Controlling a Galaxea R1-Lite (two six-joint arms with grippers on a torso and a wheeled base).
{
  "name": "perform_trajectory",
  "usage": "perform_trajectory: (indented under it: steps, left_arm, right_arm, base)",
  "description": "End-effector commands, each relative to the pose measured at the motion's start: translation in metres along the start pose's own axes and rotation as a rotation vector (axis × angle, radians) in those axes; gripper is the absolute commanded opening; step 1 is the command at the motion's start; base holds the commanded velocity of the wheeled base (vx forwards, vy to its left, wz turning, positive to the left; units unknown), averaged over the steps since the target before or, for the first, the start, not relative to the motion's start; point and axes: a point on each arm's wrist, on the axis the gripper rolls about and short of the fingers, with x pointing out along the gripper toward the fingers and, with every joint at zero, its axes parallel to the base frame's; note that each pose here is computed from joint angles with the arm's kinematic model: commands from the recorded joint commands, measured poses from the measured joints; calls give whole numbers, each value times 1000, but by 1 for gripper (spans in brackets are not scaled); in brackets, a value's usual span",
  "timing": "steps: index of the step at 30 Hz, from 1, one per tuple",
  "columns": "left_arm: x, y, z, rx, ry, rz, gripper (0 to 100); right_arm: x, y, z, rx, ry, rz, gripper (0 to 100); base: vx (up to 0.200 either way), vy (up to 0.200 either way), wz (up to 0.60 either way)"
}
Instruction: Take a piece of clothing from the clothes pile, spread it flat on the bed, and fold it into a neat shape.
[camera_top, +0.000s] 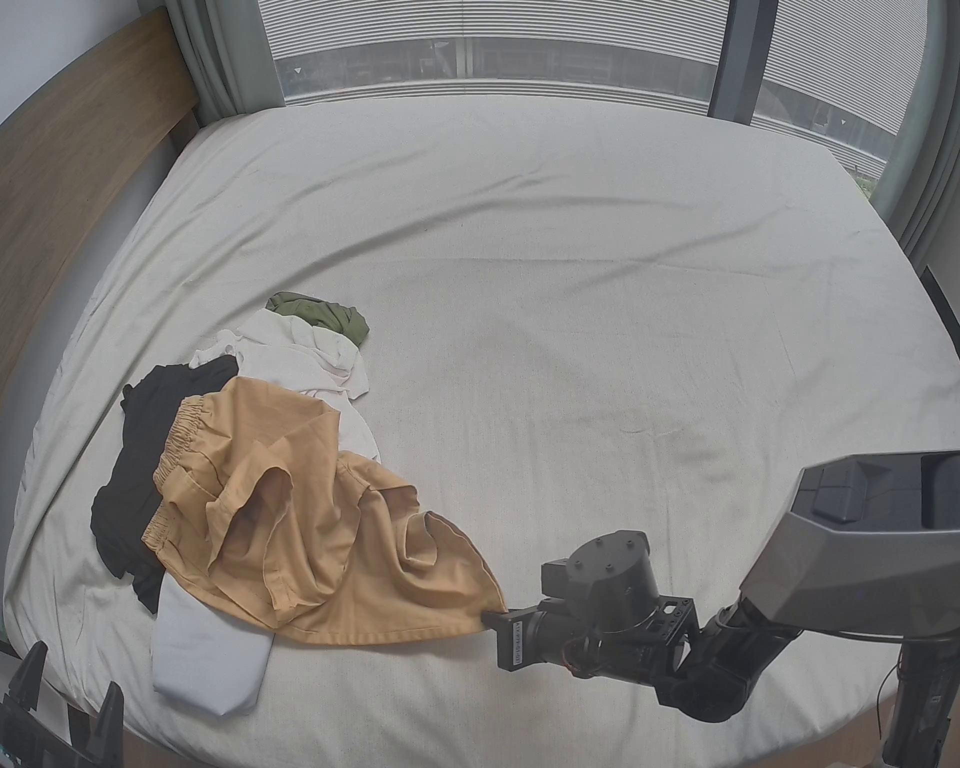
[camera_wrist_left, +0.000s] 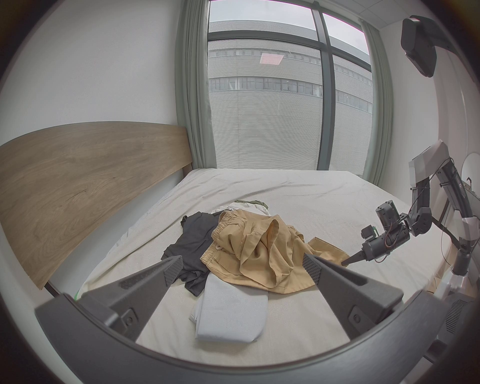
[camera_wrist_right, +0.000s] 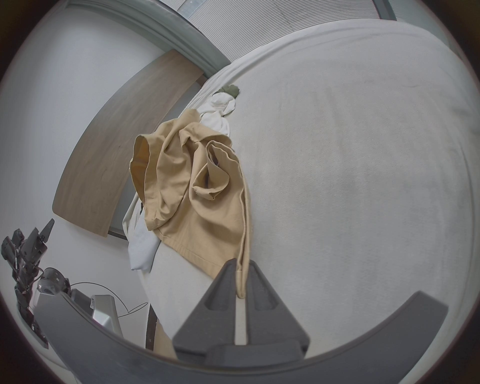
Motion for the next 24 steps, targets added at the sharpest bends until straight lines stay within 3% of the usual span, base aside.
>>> perform_trajectory:
  steps: [1, 12, 24]
  left_arm:
    - [0, 0, -5, 0, 5, 0, 100]
    - [0, 0, -5, 0, 5, 0, 100]
    - [0, 0, -5, 0, 3, 0, 100]
  right_arm:
    - [-16, -7, 2, 7, -10, -21, 0]
    - [-42, -15, 4, 26, -12, -48, 0]
    - [-64, -45, -2, 64, -67, -105, 0]
  base:
    - [0, 0, 0]
    - [0, 0, 0]
    - [0, 0, 0]
